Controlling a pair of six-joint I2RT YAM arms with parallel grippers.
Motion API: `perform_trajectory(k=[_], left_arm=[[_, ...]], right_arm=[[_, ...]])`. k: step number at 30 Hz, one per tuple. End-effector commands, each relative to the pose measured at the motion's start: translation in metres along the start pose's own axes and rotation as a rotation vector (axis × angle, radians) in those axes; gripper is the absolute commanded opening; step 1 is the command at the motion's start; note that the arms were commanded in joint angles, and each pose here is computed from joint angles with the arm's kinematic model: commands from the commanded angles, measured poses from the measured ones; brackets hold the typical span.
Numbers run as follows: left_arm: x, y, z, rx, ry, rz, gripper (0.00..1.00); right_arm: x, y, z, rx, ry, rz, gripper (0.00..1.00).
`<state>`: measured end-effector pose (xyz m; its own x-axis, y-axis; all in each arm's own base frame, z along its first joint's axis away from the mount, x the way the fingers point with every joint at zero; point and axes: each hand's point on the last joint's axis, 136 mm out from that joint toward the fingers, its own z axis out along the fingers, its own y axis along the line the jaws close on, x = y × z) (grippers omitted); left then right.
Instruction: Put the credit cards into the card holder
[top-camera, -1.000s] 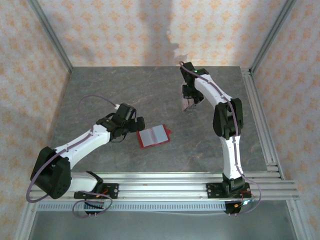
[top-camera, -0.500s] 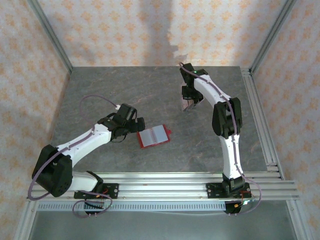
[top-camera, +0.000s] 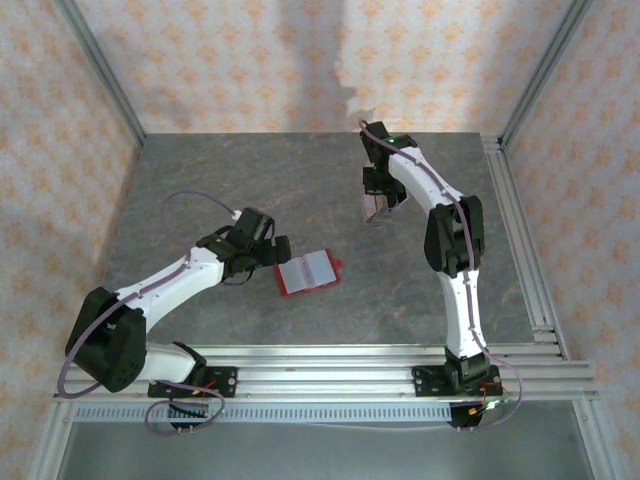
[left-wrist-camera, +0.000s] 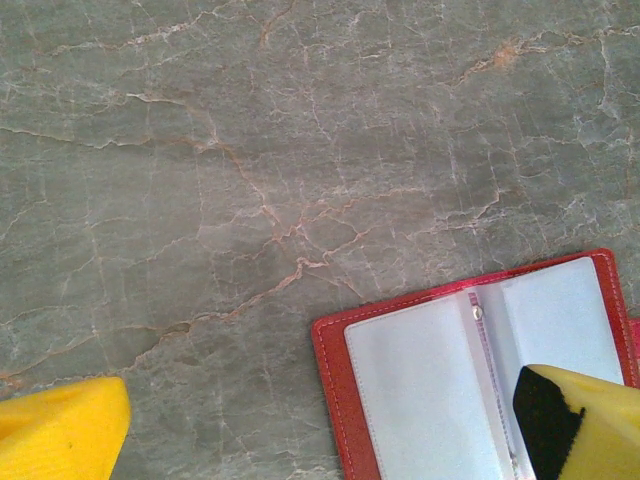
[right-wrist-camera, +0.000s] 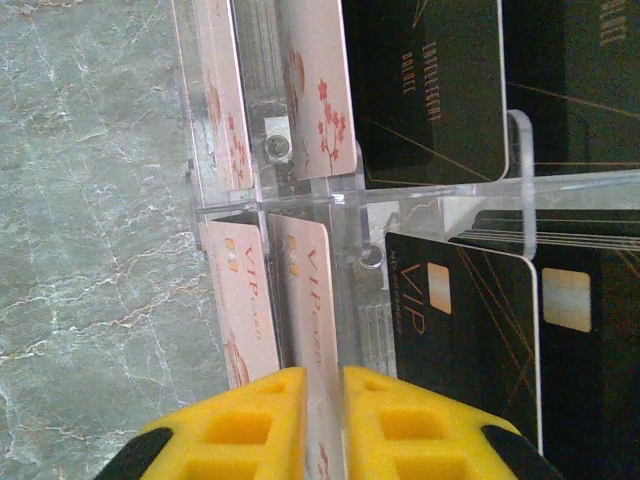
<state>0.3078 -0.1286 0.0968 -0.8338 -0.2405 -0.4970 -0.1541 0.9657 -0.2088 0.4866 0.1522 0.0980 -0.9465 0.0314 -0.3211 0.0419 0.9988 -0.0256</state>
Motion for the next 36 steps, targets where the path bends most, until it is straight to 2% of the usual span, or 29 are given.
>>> perform_trajectory(k=[1, 8, 15, 18, 31, 36], left_arm=[[-0.006, 0.0, 0.002, -0.003, -0.018, -0.019, 1.0], [-0.006, 0.001, 0.003, -0.006, -0.017, -0.017, 1.0], [-0.006, 0.0, 0.002, -0.004, -0.019, -0.017, 1.0], [-0.007, 0.0, 0.002, -0.003, -0.018, -0.017, 1.0], [-0.006, 0.001, 0.001, -0.015, -0.011, -0.005, 1.0], [-0.004, 0.005, -0.002, -0.032, -0.001, 0.009, 1.0]], right_arm=[[-0.003, -0.002, -0.003, 0.0, 0.003, 0.007, 0.16], [0.001, 0.001, 0.003, -0.012, 0.021, 0.007, 0.12], [-0.002, -0.001, 0.0, -0.018, 0.017, 0.01, 0.0], [-0.004, -0.002, -0.004, -0.029, 0.015, 0.016, 0.0], [-0.028, 0.001, -0.074, -0.119, -0.12, 0.036, 0.0], [-0.031, 0.008, -0.107, -0.201, -0.168, 0.059, 0.0]])
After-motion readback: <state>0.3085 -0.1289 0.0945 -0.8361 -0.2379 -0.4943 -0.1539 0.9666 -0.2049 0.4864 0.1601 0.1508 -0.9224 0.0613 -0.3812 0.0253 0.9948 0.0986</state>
